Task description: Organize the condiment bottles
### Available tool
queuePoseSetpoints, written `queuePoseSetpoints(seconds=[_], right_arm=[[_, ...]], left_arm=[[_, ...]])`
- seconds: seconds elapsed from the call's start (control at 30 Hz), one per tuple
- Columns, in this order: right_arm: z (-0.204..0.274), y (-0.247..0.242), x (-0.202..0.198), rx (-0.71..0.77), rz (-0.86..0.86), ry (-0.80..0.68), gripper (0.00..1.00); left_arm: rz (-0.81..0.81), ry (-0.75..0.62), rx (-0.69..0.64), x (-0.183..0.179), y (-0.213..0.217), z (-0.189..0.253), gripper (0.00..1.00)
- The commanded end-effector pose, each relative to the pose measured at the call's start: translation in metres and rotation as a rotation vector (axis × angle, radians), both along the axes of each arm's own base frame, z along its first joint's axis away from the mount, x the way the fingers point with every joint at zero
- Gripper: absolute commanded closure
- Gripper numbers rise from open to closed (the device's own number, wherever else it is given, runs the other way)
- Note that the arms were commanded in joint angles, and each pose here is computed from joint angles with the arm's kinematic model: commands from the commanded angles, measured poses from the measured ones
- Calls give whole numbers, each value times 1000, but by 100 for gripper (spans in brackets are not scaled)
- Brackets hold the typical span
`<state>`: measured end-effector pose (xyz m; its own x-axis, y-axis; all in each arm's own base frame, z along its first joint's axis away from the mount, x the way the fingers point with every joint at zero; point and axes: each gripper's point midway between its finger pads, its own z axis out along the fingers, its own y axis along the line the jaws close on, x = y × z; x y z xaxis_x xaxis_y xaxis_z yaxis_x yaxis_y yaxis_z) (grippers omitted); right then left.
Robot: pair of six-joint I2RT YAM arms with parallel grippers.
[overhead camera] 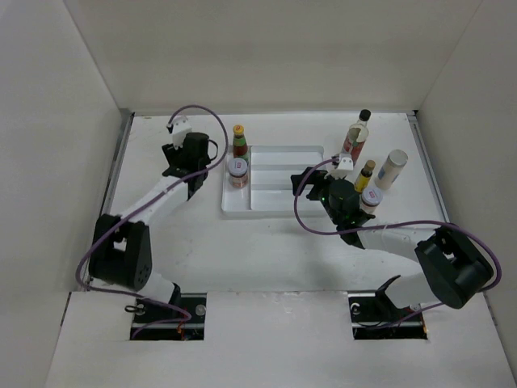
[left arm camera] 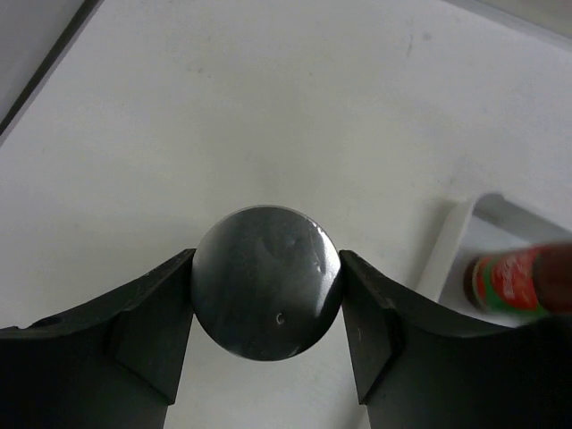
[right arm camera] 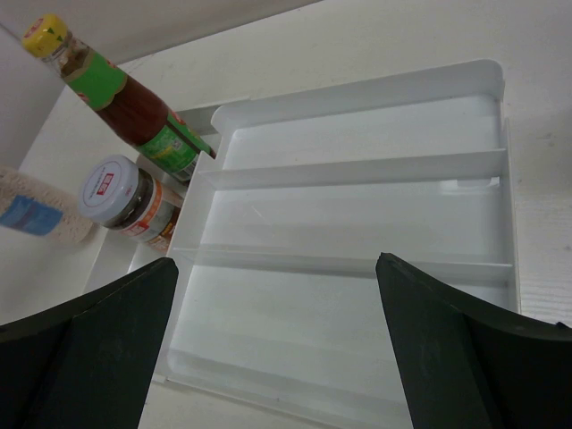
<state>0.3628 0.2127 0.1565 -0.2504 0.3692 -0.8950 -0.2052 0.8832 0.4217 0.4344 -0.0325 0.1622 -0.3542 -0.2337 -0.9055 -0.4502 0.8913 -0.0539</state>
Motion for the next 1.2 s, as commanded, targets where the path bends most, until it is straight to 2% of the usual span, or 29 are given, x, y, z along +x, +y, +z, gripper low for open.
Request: queuePoseSetpoints(seconds=[0.0, 0.23, 0.43, 0.53, 0.6, 0.8, 0.9, 1.03, 1.1, 1.17], right_arm=[[26, 10, 6, 41, 19, -65, 0], [30, 8, 4, 51, 17, -74, 0], [29, 8, 4, 50, 18, -73, 1], [31, 7, 4, 50, 14, -79, 4], [31, 8, 4, 55, 17, -77, 12], [34, 4, 2, 60, 1, -87, 56], [38, -1, 3, 58, -24, -96, 73], [45, -4, 2, 52, -48, -112, 85], [47, -1, 0, 49, -44, -117, 85], [52, 4, -4, 42, -22, -135, 80]], left_arm=[[-42, -224, -46, -24, -29, 70, 62], [-164, -224, -61, -76, -55, 76, 62], [-303, -231, -109, -84, -107, 84, 62], [-362, -209, -110, -82, -136, 79, 62], [-392, -197, -118, -82, -148, 72, 62], [-409, -113, -92, -78, -154, 27, 60], [-419, -85, -81, -81, -155, 7, 52], [-439, -90, -89, -90, -157, 1, 30], [-442, -114, -100, -95, -155, 7, 18], [-445, -160, -125, -100, -153, 20, 8]])
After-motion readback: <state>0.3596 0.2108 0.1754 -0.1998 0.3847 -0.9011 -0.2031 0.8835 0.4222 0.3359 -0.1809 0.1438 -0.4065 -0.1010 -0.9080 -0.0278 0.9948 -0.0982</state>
